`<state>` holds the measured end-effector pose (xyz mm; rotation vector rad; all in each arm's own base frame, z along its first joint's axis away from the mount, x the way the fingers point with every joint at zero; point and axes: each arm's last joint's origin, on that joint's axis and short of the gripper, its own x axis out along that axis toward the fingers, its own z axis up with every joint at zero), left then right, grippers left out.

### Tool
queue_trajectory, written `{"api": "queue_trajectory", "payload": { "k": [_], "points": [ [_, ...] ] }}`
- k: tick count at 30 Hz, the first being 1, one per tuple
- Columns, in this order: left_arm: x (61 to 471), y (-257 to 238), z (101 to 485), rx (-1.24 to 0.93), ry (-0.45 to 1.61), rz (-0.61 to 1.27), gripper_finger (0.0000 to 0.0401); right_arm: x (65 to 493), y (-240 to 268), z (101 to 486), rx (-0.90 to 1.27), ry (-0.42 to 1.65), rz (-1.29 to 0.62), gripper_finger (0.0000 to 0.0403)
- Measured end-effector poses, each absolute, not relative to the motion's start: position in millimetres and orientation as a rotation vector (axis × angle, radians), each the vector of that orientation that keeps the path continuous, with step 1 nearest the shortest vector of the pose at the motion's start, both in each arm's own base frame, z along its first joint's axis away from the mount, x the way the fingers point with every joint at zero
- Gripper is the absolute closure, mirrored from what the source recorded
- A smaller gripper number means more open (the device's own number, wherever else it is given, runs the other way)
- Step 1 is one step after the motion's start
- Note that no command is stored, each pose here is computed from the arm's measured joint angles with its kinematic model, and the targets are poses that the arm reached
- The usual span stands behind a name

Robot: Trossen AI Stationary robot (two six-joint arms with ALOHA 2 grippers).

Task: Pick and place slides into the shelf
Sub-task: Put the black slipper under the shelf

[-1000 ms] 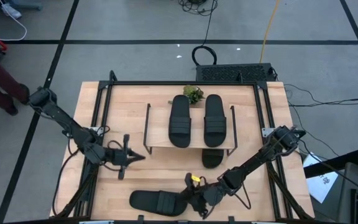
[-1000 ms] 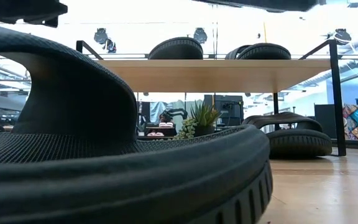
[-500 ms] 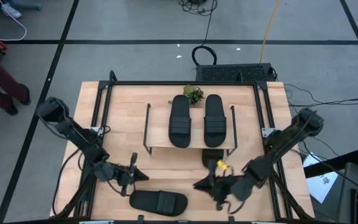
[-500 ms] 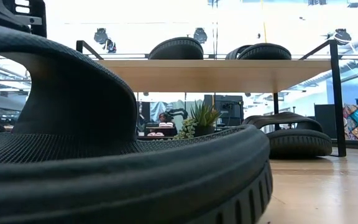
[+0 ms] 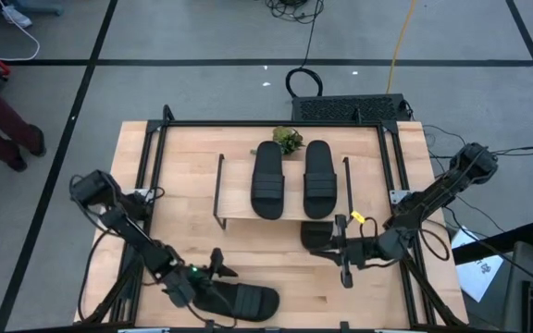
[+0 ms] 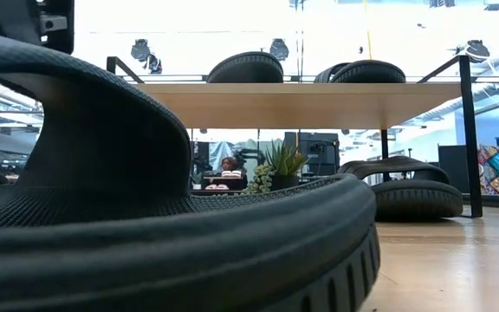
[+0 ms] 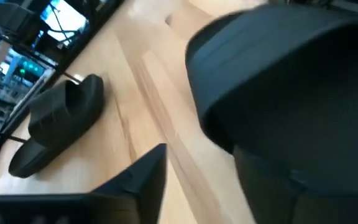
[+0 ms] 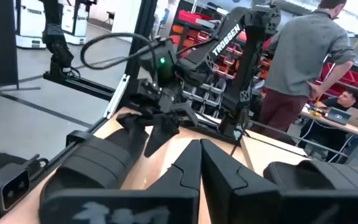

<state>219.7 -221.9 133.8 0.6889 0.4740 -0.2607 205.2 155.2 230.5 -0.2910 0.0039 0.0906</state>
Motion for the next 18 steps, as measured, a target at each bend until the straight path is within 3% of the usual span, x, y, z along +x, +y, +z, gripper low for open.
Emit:
{"api": "queue_trajectory", "payload": {
  "k": [8,18],
  "points": [
    [231.2,-235.2,137.7,0.763,0.450,-0.295,0.0110,206.3,154.3,229.9,-0.280,0.007,0.085,0.0403],
    [241.5,-238.3,145.8,0.768,0.342,-0.420,0.0091,210.4,148.6,227.3,-0.251,0.034,0.061,0.0403]
  ]
}}
